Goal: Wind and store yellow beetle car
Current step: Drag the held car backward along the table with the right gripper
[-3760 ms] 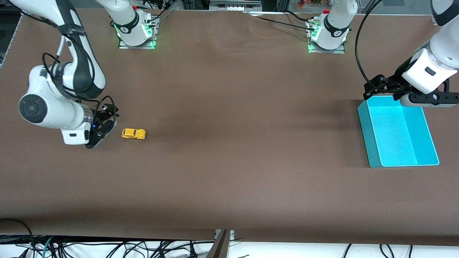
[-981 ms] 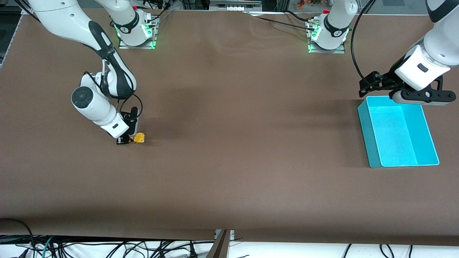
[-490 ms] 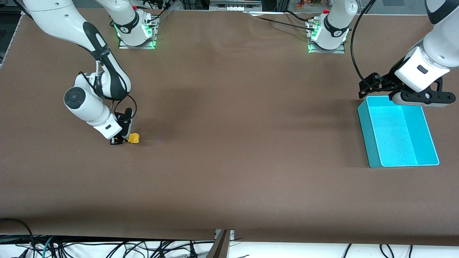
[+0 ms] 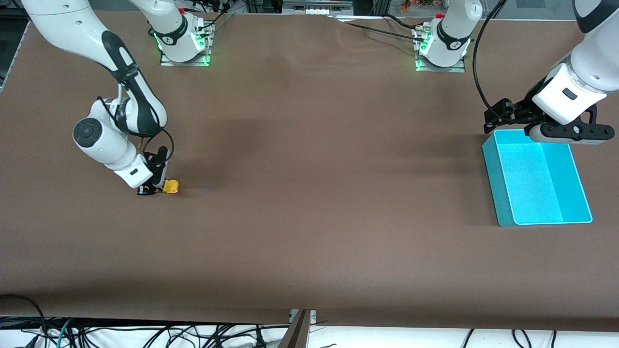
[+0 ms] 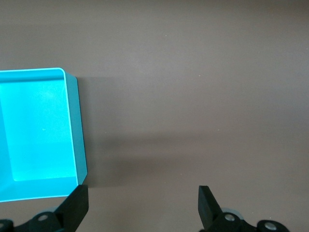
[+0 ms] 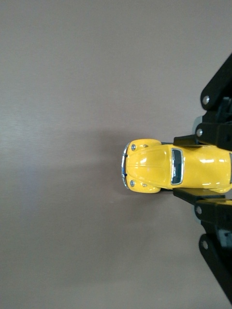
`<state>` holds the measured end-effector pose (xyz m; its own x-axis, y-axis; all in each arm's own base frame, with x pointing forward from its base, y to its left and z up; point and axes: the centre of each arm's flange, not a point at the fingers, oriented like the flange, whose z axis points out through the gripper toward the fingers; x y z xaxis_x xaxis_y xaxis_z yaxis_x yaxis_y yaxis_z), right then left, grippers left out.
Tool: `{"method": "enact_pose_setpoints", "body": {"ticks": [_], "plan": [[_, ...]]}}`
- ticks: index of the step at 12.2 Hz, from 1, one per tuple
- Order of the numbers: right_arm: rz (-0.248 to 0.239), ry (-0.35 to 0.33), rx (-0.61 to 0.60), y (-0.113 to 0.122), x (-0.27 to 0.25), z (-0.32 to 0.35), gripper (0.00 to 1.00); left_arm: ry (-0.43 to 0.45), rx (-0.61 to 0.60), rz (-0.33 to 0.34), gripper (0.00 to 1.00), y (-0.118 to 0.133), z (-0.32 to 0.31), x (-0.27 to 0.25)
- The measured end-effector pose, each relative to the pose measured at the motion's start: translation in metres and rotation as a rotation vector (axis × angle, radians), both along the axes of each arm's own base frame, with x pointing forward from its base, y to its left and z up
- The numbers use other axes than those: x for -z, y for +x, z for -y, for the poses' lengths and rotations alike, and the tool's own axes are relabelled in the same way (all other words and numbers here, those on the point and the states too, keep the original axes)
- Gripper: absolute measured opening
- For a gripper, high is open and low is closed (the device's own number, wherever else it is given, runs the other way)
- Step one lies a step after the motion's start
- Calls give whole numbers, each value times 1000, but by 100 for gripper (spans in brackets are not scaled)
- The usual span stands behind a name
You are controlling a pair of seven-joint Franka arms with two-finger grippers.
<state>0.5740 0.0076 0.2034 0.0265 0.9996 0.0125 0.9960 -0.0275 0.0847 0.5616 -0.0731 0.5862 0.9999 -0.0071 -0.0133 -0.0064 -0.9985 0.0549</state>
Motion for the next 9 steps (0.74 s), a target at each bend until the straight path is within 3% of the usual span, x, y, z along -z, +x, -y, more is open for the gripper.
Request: {"method": "enact_pose_setpoints", "body": {"ticks": [9], "plan": [[0, -9, -35, -1, 0, 43, 37, 0, 0, -5, 100, 2, 0, 4]]}}
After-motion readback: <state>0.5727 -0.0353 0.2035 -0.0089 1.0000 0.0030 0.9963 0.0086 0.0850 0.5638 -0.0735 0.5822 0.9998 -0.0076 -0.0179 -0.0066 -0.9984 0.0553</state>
